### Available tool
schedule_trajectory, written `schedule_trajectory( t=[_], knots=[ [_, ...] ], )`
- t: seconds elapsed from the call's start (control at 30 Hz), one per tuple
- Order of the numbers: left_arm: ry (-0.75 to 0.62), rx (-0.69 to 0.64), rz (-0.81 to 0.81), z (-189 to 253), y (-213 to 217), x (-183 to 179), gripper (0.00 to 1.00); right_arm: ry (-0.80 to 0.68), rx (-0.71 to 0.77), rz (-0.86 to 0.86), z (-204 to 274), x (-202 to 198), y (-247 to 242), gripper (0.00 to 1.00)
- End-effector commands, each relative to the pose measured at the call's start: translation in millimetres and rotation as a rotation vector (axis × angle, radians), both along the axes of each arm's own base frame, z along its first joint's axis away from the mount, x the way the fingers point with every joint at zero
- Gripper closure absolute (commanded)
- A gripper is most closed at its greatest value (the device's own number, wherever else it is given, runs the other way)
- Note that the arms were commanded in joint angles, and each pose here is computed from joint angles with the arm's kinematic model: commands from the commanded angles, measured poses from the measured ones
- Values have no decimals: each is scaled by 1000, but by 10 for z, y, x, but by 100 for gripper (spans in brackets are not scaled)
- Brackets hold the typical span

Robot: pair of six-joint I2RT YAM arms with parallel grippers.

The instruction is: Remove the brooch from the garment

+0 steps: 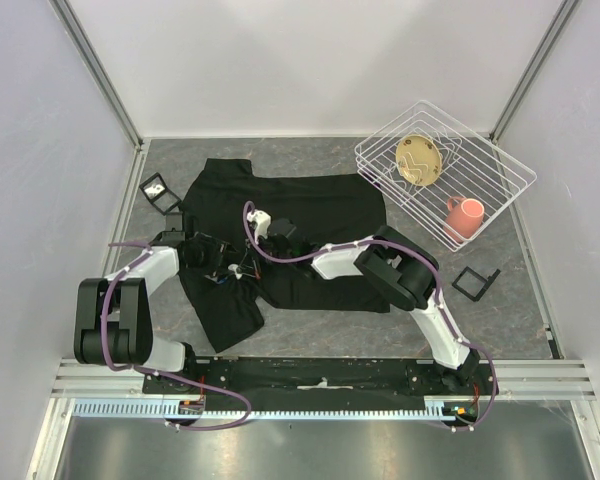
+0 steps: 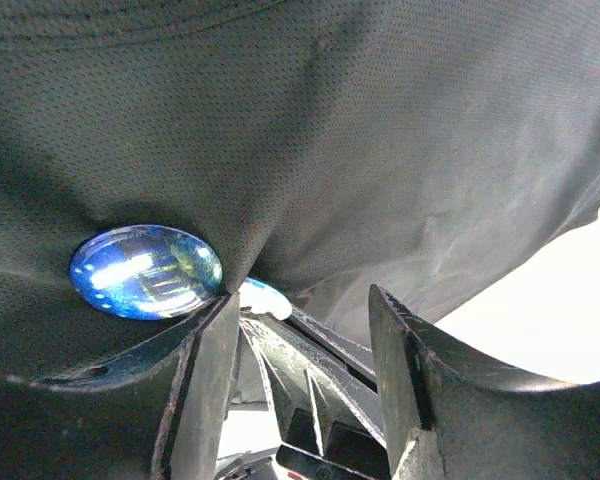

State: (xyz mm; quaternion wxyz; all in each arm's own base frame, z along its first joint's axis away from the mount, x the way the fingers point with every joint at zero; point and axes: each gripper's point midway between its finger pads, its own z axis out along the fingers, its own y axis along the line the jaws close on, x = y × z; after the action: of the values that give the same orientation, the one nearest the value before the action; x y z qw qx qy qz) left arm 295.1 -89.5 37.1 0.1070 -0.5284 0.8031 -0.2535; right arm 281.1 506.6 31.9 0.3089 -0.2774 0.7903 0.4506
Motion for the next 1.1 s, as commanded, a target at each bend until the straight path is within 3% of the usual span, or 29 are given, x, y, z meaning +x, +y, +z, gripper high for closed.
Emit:
schedule_trajectory(
  t=[0.0,0.4,0.67,1.07],
  knots=[
    [44,17,24,-77,38,7,38,-108,4,103,206,-211,114,100],
    [69,59,27,-149,102,-51,40,-230,-4,100,295,-255,26,100],
    [-40,83,-31,134,102,-119,37,-143,-15,2,322,-176,38,100],
    [-66,-61,31,177,50,-199,44,-147,37,-136,378,-71,-120,100]
  ],
)
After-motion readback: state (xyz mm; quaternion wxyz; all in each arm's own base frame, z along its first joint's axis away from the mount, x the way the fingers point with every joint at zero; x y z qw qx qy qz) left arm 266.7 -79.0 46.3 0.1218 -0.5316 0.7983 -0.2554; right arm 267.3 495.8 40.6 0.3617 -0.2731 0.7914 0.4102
